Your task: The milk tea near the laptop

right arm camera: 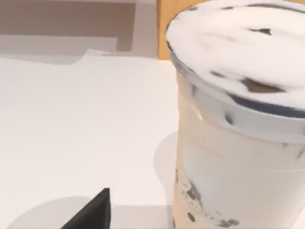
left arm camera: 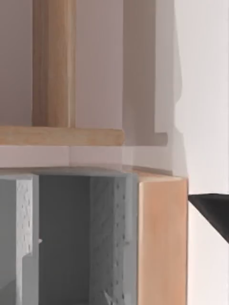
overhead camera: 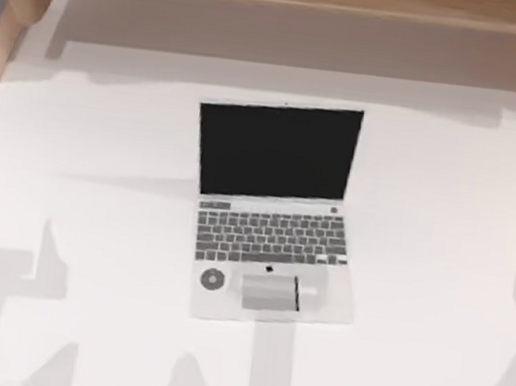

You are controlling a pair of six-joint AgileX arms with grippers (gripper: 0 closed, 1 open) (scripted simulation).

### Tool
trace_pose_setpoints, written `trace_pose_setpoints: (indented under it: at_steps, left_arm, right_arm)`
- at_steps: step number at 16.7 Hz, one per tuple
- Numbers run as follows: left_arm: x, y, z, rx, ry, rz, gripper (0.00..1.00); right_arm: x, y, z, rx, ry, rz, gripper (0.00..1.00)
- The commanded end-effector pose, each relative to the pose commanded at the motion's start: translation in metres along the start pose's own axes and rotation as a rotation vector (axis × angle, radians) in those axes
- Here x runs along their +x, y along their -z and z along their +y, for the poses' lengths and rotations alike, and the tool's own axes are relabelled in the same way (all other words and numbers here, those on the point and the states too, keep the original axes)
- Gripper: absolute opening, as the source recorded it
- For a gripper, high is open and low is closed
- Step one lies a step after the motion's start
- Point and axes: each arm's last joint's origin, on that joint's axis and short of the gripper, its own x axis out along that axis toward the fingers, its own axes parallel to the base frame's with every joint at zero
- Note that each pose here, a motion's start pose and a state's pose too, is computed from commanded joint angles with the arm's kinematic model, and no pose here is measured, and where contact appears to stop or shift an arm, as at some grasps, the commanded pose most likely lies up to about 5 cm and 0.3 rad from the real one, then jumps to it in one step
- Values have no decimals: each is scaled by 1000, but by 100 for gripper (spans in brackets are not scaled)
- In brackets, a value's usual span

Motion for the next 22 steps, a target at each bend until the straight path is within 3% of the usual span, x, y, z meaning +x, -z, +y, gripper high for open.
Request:
trace_pose_setpoints:
  at_steps: [12,22]
  left_arm:
    - [0,0,0,0,0,0,100]
    - [0,0,0,0,0,0,100]
  right_arm:
    - [4,7,-16,21,-4,18,100]
    - [70,9,-18,25,-5,24,100]
